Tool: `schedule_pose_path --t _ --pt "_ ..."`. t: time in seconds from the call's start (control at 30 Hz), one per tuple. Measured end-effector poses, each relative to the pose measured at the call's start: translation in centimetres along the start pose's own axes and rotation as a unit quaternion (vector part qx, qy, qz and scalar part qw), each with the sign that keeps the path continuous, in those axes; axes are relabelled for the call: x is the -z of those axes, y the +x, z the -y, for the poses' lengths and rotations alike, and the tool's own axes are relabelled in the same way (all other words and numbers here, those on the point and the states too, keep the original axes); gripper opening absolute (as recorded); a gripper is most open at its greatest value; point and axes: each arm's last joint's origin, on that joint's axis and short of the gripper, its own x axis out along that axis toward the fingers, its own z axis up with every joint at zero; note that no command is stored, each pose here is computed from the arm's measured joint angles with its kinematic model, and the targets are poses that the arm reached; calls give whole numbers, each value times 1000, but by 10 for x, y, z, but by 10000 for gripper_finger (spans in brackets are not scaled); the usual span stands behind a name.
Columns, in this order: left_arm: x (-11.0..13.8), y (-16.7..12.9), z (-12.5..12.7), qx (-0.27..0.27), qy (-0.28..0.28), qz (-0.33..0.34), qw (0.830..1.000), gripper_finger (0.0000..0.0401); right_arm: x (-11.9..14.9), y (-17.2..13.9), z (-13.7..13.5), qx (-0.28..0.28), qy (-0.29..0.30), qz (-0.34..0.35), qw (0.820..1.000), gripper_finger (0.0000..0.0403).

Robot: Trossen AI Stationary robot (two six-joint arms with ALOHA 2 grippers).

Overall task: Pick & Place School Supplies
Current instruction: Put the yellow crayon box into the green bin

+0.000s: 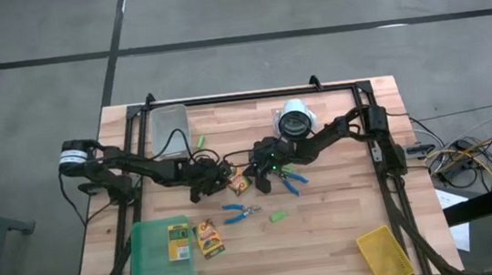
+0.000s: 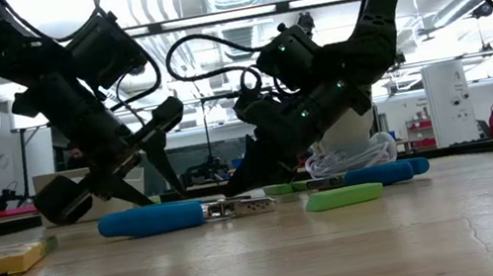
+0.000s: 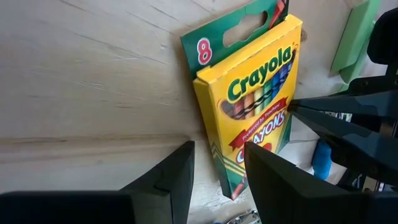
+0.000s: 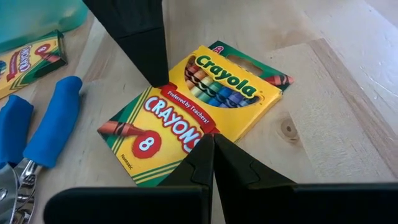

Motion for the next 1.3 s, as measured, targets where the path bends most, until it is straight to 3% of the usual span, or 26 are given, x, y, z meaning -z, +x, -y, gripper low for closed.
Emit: schedule_pose_path --t 0.9,1.17,1.3 --pt "-4 0 3 29 50 80 995 147 2 0 2 9 3 -11 1000 8" --pt "-4 0 4 33 14 81 996 147 1 0 1 8 3 -9 1000 8" --pt "-4 0 4 32 25 81 996 147 1 0 1 8 3 -9 1000 8"
